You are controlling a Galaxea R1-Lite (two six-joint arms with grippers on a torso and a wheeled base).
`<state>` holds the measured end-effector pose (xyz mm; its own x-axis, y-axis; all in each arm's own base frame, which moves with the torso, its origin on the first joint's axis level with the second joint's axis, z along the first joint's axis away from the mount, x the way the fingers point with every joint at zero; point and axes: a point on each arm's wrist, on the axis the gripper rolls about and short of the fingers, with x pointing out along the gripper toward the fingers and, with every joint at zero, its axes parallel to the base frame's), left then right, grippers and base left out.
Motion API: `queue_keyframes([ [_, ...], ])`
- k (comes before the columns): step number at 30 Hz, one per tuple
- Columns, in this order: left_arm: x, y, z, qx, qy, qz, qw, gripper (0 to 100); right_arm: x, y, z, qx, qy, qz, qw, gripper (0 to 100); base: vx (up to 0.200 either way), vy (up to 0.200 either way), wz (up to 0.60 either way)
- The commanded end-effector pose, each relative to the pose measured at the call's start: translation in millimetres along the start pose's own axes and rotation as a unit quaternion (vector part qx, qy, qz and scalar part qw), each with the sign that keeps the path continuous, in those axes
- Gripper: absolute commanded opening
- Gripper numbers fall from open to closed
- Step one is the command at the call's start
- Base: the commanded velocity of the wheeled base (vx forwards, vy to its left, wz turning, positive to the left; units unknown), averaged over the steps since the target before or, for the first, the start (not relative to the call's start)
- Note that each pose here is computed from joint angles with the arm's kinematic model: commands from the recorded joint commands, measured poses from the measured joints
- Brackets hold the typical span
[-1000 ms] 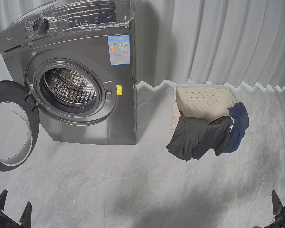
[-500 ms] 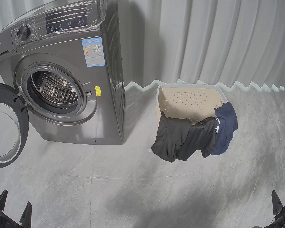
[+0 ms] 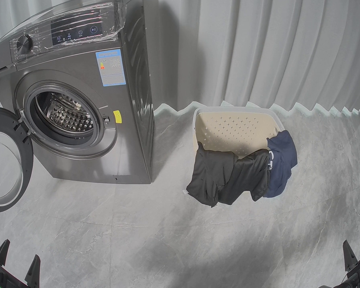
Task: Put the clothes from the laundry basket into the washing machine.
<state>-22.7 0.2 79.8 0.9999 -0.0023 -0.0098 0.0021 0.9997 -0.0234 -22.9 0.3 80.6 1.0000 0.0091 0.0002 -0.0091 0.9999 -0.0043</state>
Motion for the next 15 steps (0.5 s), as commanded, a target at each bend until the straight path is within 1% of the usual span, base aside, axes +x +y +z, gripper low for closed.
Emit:
queue_keyframes([
  [1, -0.3, 0.1, -4.4, -0.002, -0.002, 0.000, 1.0000, 100, 0.2, 0.0, -4.8, 0.000, 0.002, 0.000, 1.0000, 100, 0.000, -0.200, 0.00],
  [2, -0.3, 0.1, -4.4, -0.002, -0.002, 0.000, 1.0000, 100, 0.2, 0.0, -4.8, 0.000, 0.002, 0.000, 1.0000, 100, 0.000, -0.200, 0.00],
  [11, -0.3, 0.1, -4.3, -0.002, -0.003, 0.000, 1.0000, 100, 0.2, 0.0, -4.8, 0.000, 0.002, 0.000, 1.0000, 100, 0.000, 0.000, 0.00],
  [15, -0.3, 0.1, -4.3, -0.004, -0.003, 0.001, 1.0000, 100, 0.2, 0.0, -4.8, -0.001, 0.002, 0.001, 1.0000, 100, 0.000, -0.200, 0.00],
])
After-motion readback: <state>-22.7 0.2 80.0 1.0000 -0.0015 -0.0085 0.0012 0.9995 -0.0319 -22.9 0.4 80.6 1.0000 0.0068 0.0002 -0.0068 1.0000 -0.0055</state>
